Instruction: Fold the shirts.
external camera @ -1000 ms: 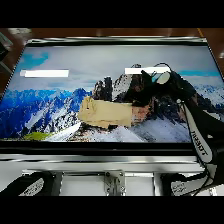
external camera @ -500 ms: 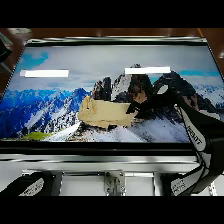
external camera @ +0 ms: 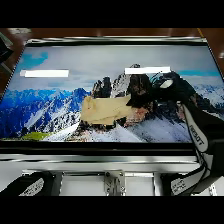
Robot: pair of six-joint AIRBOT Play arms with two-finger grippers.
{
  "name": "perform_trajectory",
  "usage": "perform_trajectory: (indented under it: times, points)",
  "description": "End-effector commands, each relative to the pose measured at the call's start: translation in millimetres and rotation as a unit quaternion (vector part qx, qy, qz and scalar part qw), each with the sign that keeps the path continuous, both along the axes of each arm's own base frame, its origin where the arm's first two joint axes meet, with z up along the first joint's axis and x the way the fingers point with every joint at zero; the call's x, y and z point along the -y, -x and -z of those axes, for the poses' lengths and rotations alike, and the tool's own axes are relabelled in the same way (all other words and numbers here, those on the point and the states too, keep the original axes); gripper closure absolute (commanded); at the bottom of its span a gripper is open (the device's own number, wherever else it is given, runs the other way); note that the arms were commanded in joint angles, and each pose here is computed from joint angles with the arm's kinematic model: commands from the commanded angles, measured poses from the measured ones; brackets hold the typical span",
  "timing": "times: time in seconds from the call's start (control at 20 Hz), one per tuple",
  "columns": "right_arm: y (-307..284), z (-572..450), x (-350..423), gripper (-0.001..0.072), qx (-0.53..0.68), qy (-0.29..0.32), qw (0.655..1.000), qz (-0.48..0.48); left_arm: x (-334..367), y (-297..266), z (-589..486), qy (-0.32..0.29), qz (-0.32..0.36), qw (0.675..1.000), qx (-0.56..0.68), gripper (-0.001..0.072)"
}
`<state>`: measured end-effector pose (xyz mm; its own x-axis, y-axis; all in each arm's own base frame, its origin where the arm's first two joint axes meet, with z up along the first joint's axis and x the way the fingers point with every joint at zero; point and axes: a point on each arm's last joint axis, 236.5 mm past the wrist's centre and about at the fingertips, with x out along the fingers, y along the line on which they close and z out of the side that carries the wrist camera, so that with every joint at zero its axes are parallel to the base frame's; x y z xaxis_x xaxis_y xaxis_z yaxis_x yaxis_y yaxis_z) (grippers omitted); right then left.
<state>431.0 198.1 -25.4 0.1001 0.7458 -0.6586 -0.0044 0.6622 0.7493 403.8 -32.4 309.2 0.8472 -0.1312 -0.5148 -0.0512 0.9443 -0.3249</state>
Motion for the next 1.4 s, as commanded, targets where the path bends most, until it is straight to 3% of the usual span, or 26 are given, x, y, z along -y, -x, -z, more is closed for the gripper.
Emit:
perform_trajectory:
  times: [0.0, 0.3, 0.7, 0.9, 1.1, 1.35]
  points:
    - [-22.0, -88.3, 74.1, 0.0648, 0.065, 0.001, 0.996, 0.059, 0.3, 0.1, 0.0, 0.000, 0.001, 1.000, 0.000, 0.0665]
    - [17.4, -165.8, 279.1, 0.0648, 0.085, 0.107, 0.958, 0.254, 1.5, 5.2, 6.3, -0.006, 0.007, 1.000, -0.016, 0.0665]
    - [116.2, -160.2, 451.2, 0.0648, 0.040, 0.205, 0.878, 0.430, 7.3, 29.0, -10.9, -0.003, 0.021, 1.000, -0.002, 0.0665]
    - [131.9, -166.7, 498.4, 0.0648, 0.067, 0.235, 0.842, 0.481, 15.6, 49.1, -33.4, 0.009, 0.034, 0.999, 0.028, 0.0665]
    - [177.2, -147.9, 527.5, 0.0647, 0.005, 0.295, 0.814, 0.500, 16.2, 64.1, -48.1, 0.010, 0.035, 0.998, 0.049, 0.0665]
    - [205.8, -107.1, 492.8, 0.0647, -0.095, 0.238, 0.834, 0.490, 16.6, 69.4, -46.2, 0.009, 0.037, 0.998, 0.042, 0.0665]
